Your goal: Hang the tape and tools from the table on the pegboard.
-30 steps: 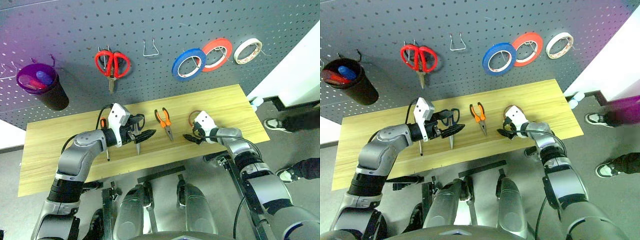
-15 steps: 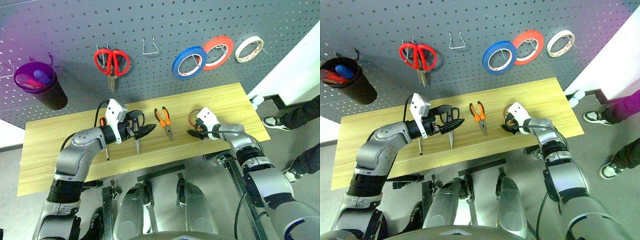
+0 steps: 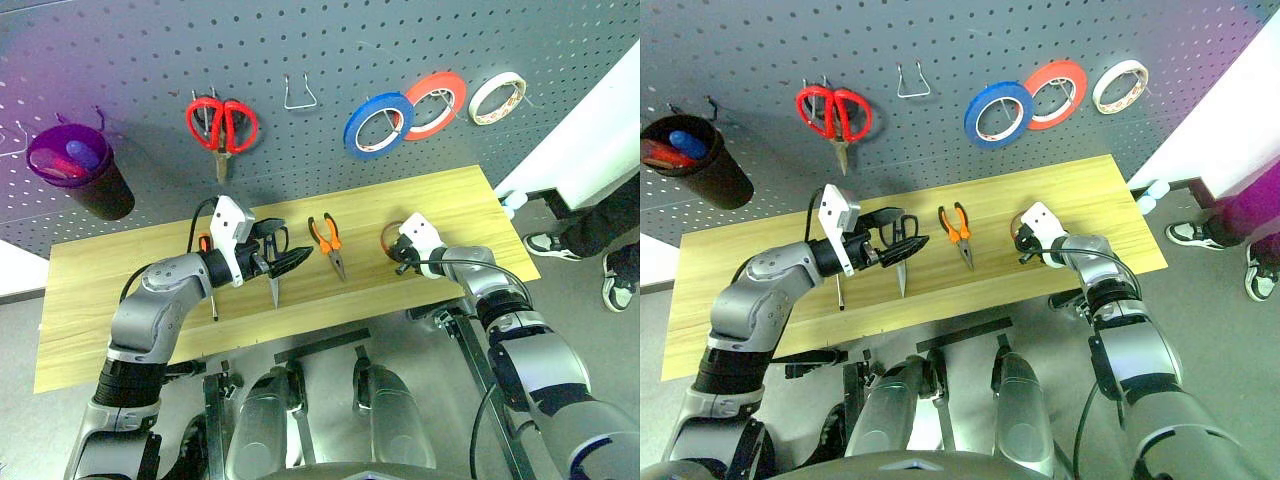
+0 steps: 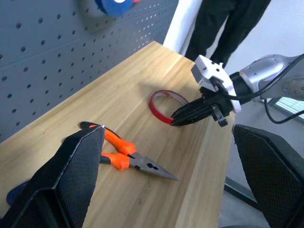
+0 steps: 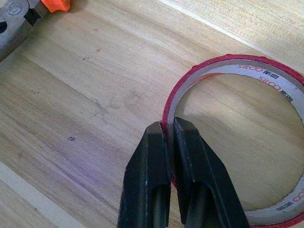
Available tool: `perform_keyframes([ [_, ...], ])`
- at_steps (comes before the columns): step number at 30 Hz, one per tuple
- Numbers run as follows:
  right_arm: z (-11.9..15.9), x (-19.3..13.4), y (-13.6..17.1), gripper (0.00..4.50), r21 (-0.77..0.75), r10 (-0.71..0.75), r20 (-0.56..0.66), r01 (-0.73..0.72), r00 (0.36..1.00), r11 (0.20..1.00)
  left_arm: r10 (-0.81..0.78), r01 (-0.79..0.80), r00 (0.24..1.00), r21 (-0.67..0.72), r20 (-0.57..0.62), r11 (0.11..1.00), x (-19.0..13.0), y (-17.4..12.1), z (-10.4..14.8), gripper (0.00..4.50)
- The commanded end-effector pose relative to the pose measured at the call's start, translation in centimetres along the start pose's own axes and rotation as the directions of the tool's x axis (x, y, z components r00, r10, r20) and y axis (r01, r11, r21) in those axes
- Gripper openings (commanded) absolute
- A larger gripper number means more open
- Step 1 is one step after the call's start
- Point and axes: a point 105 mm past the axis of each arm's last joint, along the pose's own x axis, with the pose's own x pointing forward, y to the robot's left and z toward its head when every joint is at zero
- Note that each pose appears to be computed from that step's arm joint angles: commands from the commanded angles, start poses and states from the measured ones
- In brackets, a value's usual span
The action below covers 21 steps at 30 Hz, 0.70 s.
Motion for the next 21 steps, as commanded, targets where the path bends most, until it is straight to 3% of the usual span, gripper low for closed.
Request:
perform_keyframes([
  [1,-0.2,0.0,0.3,0.07,0.003,0.007,0.005,-0.007,1.000,1.000,-0.002,0.000,0.998,0.039,0.058,0.999,-0.3,-0.2,1.4,4.50],
  [11,2.1,-1.5,0.4,0.07,0.105,-0.007,0.186,-0.013,0.983,0.994,-0.023,0.019,0.996,0.045,0.090,0.999,-0.3,-0.9,1.9,4.50],
  [21,2.5,-4.6,0.0,0.07,0.189,-0.074,0.303,0.016,0.950,0.982,-0.042,0.036,0.992,0.053,0.119,0.998,-0.1,-0.9,2.7,4.50],
])
